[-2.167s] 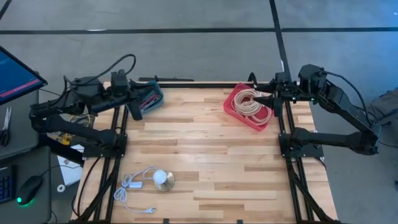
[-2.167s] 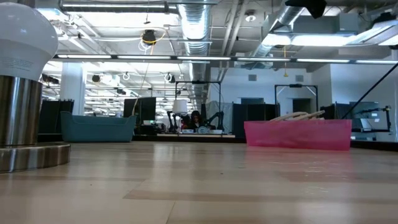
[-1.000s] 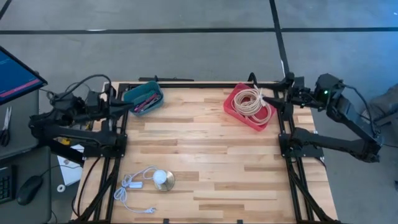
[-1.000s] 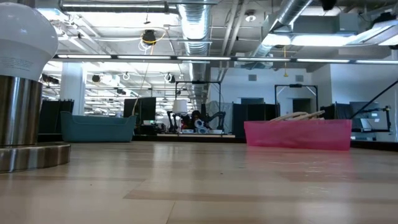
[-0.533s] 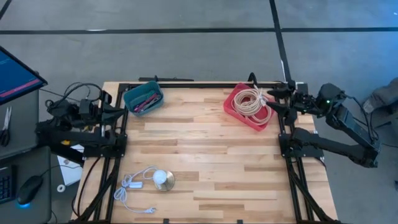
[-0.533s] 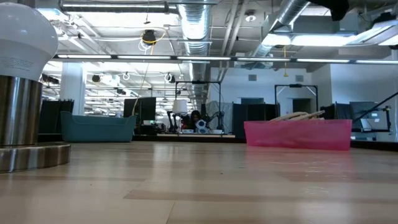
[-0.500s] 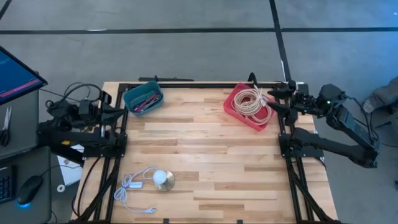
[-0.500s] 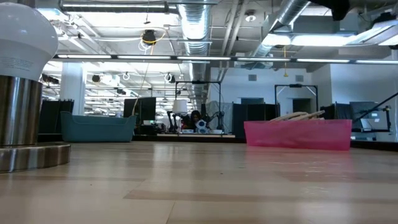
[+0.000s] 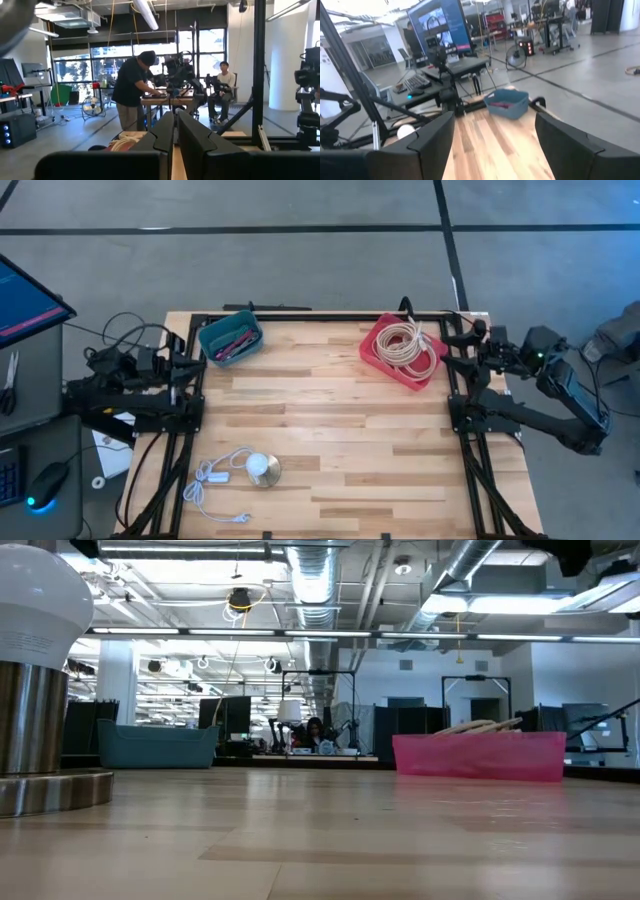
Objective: Pick & Place USB Port
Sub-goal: Return to home position
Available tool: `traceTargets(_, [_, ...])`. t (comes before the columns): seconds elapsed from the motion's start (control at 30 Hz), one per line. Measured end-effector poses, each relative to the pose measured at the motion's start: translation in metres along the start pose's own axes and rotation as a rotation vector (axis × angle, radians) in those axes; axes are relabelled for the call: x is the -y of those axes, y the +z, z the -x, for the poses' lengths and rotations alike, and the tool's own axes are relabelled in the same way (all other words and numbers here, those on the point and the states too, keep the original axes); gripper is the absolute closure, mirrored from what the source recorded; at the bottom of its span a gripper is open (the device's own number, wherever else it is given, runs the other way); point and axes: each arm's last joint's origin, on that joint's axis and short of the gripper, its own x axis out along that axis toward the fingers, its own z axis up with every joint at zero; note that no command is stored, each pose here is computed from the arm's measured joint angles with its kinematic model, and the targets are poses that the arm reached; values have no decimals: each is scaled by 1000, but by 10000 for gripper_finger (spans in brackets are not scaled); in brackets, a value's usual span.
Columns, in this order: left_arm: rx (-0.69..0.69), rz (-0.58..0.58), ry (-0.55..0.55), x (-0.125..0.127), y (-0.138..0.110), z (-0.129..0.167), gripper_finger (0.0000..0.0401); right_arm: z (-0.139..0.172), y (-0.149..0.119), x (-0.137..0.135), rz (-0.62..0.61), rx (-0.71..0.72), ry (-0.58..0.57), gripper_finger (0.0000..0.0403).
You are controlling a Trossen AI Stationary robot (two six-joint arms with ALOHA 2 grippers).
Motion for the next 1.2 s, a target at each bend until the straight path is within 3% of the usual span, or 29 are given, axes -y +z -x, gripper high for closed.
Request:
traceTargets(0.33, [-68,-25,-9,2,-11,-2,376,14,-30,2,-5,0,0,133])
traceTargets(0.57, [-98,-21,-12,4,-26,-8,376,17,-52,6,-15,90,21,133])
traceTargets(0.8, [-81,-1,-9,5,-28,-9,376,14,-55,7,-2,82,13,133])
traceTargets(1.2, [-77,7,-9,5,-27,-9,376,-18,-87,23,4,135,31,133])
